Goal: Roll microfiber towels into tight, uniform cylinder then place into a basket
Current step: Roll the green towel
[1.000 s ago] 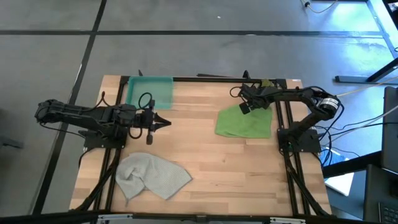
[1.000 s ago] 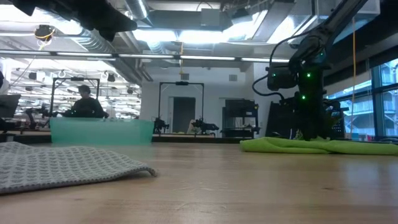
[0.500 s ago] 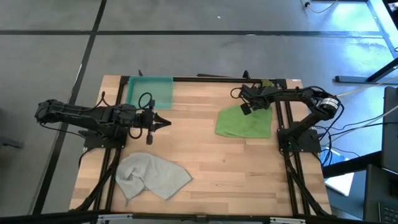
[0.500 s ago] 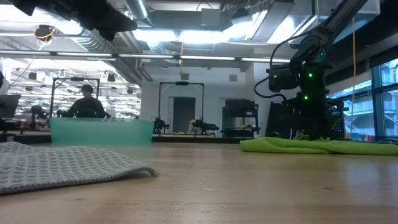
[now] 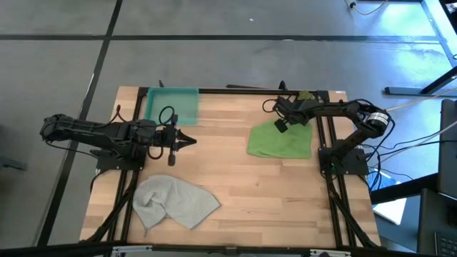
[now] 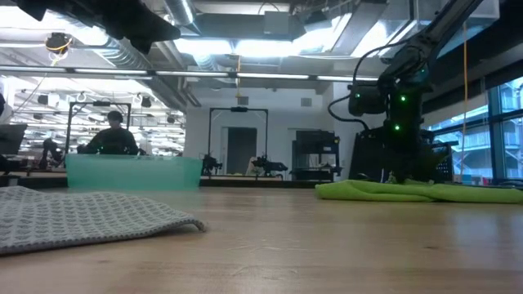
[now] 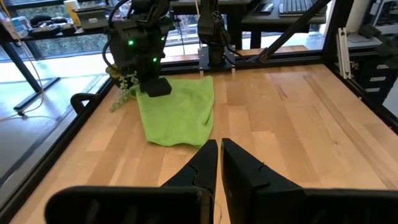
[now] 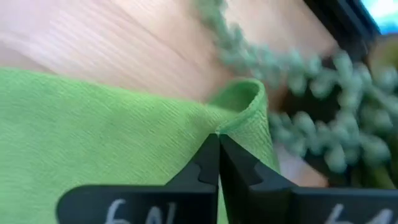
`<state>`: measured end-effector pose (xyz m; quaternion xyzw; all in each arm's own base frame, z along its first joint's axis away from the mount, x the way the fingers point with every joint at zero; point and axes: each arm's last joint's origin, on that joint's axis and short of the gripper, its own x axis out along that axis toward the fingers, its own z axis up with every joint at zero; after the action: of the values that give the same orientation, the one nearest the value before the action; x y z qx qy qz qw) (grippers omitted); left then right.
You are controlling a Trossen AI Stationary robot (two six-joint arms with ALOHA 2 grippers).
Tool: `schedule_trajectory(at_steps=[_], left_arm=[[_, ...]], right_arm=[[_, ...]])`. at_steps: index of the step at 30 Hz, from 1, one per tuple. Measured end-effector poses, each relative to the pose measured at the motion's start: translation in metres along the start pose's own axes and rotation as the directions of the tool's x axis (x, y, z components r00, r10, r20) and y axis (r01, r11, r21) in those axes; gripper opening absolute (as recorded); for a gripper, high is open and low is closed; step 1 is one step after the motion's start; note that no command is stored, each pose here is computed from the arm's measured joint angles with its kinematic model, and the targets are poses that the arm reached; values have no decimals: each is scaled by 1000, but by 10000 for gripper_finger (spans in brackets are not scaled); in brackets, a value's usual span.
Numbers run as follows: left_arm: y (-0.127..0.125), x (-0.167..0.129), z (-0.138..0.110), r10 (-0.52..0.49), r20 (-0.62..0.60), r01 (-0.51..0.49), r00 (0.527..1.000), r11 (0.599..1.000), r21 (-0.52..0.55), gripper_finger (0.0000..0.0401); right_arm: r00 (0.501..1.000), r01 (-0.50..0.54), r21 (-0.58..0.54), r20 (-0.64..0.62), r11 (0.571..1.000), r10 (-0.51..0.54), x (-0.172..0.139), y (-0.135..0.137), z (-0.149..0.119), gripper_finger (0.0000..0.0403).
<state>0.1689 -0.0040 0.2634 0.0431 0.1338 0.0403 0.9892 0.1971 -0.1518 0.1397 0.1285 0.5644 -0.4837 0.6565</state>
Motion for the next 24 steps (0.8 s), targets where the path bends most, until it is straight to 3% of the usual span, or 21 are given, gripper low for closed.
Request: schedule_trajectory(at_steps=[11, 20, 24], left_arm=[[0, 0, 1, 0, 8, 0, 1000, 1000, -8, 18], [-1, 5, -2, -1, -17, 1, 1000, 1000, -31, 18], [-3, 18, -9, 7, -82, -8, 997, 1000, -21, 18]], right_arm=[[979, -63, -224, 176, 973, 104, -54, 32, 35, 2], [901, -84, -475, 338, 876, 271, -126, 71, 51, 1], [860, -113, -527, 372, 842, 348, -156, 84, 50, 1]])
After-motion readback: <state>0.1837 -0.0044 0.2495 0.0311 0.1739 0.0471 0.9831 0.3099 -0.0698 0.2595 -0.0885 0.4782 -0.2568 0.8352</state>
